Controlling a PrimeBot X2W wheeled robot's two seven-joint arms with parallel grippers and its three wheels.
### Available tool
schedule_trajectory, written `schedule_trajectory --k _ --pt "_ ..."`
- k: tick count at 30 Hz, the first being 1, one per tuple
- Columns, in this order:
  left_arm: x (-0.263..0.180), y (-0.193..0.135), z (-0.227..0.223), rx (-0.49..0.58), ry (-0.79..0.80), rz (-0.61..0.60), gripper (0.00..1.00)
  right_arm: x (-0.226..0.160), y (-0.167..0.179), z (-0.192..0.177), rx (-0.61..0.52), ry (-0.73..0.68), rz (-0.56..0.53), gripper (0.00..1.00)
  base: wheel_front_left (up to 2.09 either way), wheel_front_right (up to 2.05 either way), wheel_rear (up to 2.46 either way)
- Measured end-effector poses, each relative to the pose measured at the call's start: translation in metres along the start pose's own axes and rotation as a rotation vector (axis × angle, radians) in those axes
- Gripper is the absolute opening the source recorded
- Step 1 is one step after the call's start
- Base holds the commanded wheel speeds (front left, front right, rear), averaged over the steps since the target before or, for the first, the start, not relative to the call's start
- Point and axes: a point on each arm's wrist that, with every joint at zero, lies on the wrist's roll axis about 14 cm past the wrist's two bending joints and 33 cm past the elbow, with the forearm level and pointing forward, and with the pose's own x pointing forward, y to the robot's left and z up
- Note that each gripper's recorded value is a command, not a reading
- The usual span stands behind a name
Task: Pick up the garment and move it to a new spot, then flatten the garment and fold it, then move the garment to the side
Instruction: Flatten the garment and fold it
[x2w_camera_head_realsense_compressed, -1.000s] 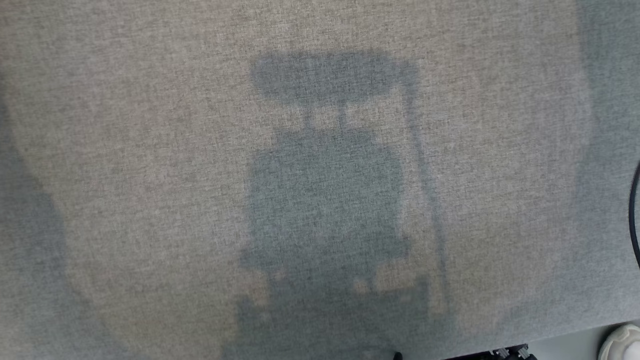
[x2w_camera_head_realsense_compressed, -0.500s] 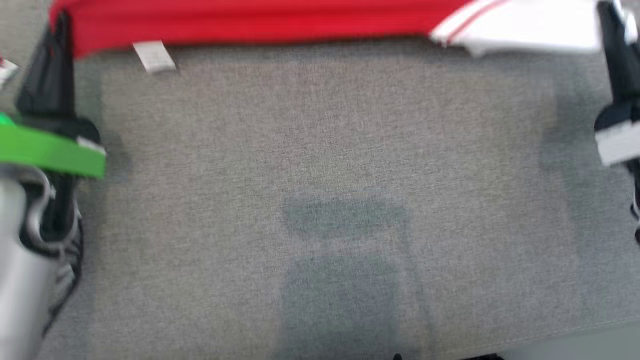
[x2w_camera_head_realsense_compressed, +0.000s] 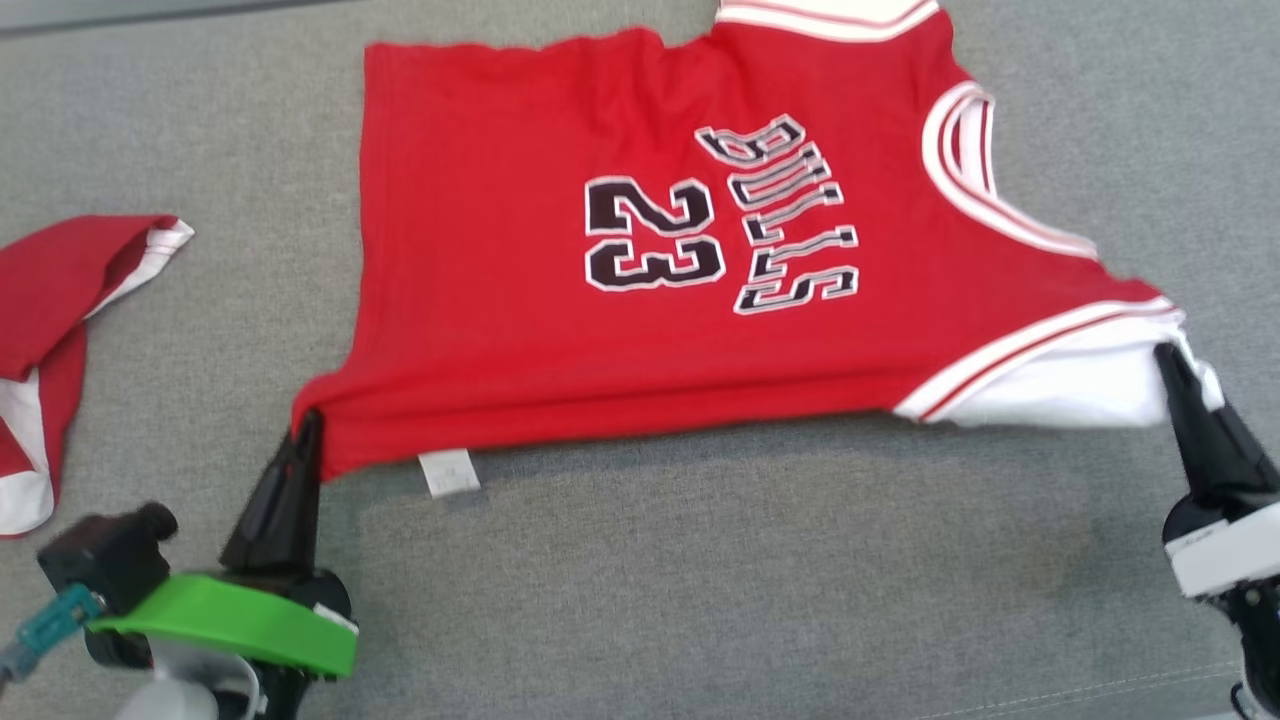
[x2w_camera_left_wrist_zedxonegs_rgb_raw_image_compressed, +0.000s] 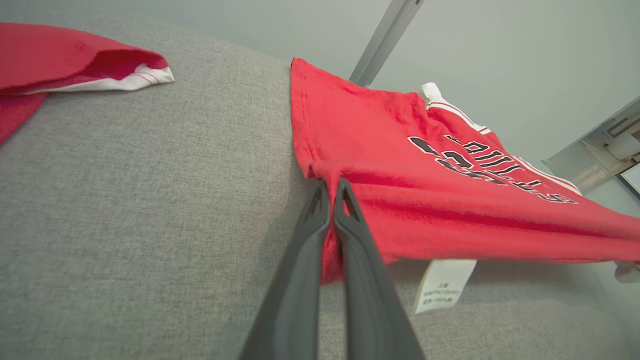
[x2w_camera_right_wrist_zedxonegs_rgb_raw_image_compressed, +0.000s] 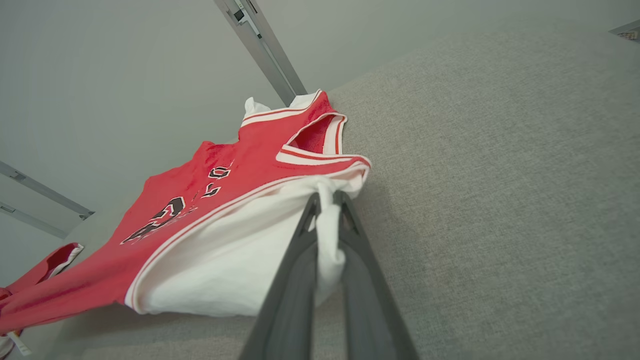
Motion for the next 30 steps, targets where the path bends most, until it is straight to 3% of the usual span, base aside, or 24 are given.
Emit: schedule_trajectory --k 10,14,30 --pt "-0.034 -0.007 -0.026 -0.066 0.033 0.056 0.00 -0.032 -0.022 -0.028 0.023 0.061 -0.104 0.00 0.00 0.00 0.00" --pt "-0.039 -0.002 -0.034 -0.042 0.056 0.075 0.00 -0.037 -0.031 -0.044 0.011 0.100 -0.136 0.00 0.00 0.00 0.00" --pt "-0.044 0.001 -0.056 -0.051 0.153 0.083 0.00 -0.034 -0.023 -0.053 -0.017 0.084 -0.117 0.00 0.00 0.00 0.00"
